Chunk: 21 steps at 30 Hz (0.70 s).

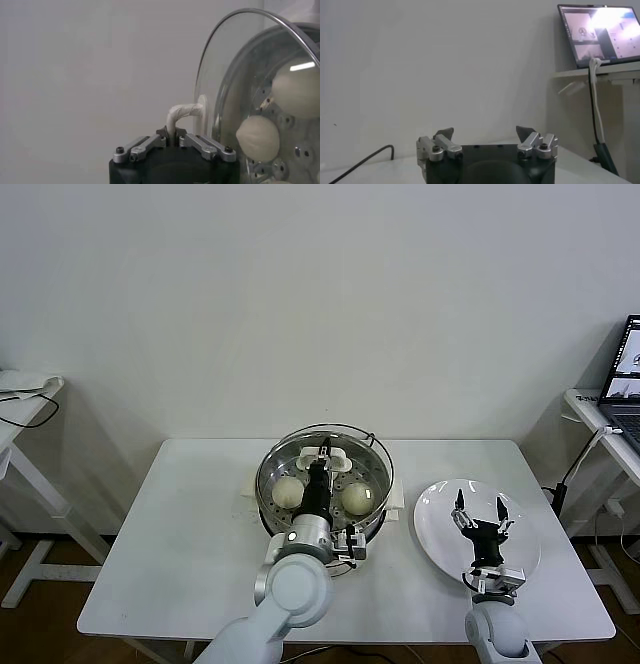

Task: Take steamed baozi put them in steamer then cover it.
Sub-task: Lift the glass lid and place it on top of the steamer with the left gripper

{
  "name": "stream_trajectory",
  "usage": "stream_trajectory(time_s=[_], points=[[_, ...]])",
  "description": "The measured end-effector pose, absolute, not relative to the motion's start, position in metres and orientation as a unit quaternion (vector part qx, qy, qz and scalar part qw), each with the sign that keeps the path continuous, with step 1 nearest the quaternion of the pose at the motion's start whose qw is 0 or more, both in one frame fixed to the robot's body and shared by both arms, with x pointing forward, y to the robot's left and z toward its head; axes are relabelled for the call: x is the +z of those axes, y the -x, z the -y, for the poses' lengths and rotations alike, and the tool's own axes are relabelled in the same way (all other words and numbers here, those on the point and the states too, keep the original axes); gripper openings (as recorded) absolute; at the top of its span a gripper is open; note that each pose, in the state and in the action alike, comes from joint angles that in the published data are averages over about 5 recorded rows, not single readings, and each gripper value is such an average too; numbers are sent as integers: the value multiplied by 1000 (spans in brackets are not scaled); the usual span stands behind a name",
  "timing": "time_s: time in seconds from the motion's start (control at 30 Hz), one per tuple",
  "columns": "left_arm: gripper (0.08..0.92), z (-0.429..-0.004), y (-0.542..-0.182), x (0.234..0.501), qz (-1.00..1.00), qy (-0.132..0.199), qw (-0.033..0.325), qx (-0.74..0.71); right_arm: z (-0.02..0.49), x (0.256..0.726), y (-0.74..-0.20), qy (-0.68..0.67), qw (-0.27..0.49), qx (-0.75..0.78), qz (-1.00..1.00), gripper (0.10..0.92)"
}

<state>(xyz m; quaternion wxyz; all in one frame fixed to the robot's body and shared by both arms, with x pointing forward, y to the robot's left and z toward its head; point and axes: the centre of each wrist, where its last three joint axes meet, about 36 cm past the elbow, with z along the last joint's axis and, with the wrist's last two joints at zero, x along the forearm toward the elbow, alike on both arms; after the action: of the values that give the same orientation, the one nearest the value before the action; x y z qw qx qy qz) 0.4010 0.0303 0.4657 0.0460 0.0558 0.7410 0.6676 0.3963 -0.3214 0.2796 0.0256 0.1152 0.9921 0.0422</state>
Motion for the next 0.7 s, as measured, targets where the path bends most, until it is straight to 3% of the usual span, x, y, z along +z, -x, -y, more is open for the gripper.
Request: stream_trajectory(time_s=[0.7], points=[[195, -21, -411, 445, -724, -51, 19, 688, 324, 279, -396, -115, 25, 40, -992, 823]])
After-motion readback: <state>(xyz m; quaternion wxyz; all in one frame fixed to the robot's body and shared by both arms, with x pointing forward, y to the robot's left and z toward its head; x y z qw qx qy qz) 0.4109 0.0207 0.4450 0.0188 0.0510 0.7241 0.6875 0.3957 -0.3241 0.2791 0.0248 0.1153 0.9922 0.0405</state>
